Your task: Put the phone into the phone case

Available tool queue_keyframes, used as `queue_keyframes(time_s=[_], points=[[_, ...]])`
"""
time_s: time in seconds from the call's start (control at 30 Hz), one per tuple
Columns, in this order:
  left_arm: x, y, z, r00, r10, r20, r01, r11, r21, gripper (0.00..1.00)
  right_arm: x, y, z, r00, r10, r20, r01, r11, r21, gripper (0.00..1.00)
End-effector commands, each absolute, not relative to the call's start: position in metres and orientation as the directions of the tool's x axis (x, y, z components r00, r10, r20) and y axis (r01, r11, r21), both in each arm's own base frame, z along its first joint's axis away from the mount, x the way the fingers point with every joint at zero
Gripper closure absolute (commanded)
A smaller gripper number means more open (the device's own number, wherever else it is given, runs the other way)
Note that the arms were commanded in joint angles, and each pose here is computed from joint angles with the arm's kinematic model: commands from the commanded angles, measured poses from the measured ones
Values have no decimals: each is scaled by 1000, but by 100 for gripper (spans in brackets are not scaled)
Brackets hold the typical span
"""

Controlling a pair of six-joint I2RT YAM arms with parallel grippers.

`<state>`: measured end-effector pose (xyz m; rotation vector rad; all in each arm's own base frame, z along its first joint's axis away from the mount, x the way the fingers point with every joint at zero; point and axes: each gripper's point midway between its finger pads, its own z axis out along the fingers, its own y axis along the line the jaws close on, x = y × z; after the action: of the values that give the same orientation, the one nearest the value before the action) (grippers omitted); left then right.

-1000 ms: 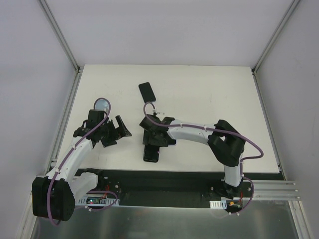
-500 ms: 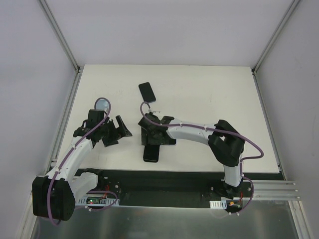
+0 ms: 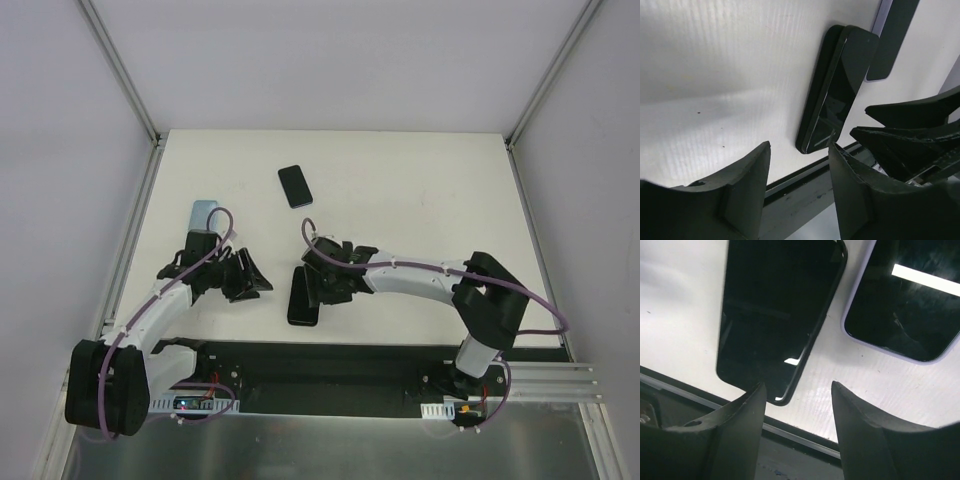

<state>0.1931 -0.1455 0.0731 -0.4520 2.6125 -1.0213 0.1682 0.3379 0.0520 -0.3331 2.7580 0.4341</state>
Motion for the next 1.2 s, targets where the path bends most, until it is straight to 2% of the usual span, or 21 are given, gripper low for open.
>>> queue_keyframes(time_s=[0.0,0.17,0.67,0.87,1.0,1.13,1.17], points=[[196,-165,82,-920,-360,-155,-131,655,-745,55,167,349,64,-916,-164,-366,-298,890,346,45],[191,-177,78,-932,-334,-137,-126,657,-743,62,163,349,52,-939,-146,-310,-270,873,407,52],[178,-194,42,-946,-314,-85,-171,702,-691,77,160,343,32,-947,-160,-278,-275,851,447,71],[169,-199,24,-950,-310,-38,-206,713,-670,84,160,337,23,-952,-152,-267,-263,852,453,73],[167,-211,27,-954,-296,-46,-187,710,-679,88,158,336,19,-952,-156,-262,-264,850,456,74],[158,-213,16,-957,-290,-26,-205,733,-649,100,158,340,20,-951,-162,-261,-272,843,465,75],[156,-213,14,-956,-294,-18,-214,737,-641,100,158,340,19,-951,-164,-261,-273,843,464,75]])
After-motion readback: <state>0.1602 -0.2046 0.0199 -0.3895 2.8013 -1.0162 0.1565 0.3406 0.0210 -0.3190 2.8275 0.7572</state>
